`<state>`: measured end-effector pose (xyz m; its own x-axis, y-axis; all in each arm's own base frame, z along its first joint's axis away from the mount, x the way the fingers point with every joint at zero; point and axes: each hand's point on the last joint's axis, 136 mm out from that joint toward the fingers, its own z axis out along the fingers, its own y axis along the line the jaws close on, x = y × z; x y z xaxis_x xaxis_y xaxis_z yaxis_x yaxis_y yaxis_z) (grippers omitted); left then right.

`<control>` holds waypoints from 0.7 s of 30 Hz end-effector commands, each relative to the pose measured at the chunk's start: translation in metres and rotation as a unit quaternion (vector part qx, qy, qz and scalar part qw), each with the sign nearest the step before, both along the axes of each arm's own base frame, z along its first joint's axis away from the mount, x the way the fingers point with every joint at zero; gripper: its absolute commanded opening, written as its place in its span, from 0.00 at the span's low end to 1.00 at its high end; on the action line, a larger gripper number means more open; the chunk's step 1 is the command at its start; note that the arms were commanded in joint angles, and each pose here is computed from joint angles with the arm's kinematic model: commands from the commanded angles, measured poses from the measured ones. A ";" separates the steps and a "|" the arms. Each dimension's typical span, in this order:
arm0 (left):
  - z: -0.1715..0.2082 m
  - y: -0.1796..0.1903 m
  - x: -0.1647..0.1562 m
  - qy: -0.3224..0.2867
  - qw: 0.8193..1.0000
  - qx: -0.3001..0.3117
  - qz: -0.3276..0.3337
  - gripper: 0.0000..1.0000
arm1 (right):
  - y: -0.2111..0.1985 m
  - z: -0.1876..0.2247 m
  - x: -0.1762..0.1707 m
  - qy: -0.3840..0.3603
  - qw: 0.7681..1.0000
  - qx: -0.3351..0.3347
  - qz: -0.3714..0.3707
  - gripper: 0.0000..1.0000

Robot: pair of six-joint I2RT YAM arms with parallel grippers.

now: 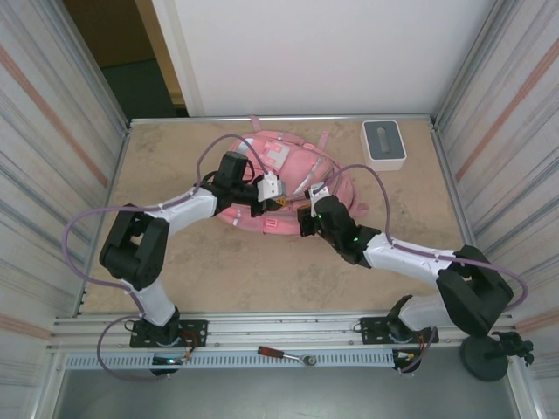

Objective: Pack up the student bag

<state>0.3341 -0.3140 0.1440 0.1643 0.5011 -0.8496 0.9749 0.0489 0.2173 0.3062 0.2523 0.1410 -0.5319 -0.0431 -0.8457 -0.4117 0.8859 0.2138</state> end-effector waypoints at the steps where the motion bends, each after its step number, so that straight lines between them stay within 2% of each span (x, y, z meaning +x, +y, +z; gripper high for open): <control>1: 0.013 -0.005 -0.017 0.030 0.998 -0.024 -0.042 0.04 | -0.018 -0.002 0.004 -0.003 1.000 -0.013 -0.006 0.07; 6: 0.016 -0.001 -0.019 0.016 0.999 -0.016 -0.040 0.16 | -0.027 -0.002 0.006 0.008 1.000 -0.004 -0.013 0.10; 12: 0.016 0.014 -0.016 -0.045 0.998 0.029 -0.020 0.34 | -0.040 -0.011 0.010 0.043 0.999 0.020 -0.020 0.11; 21: 0.000 0.013 -0.013 -0.089 0.991 0.089 -0.040 0.44 | -0.055 -0.007 0.010 0.057 0.997 0.039 -0.030 0.12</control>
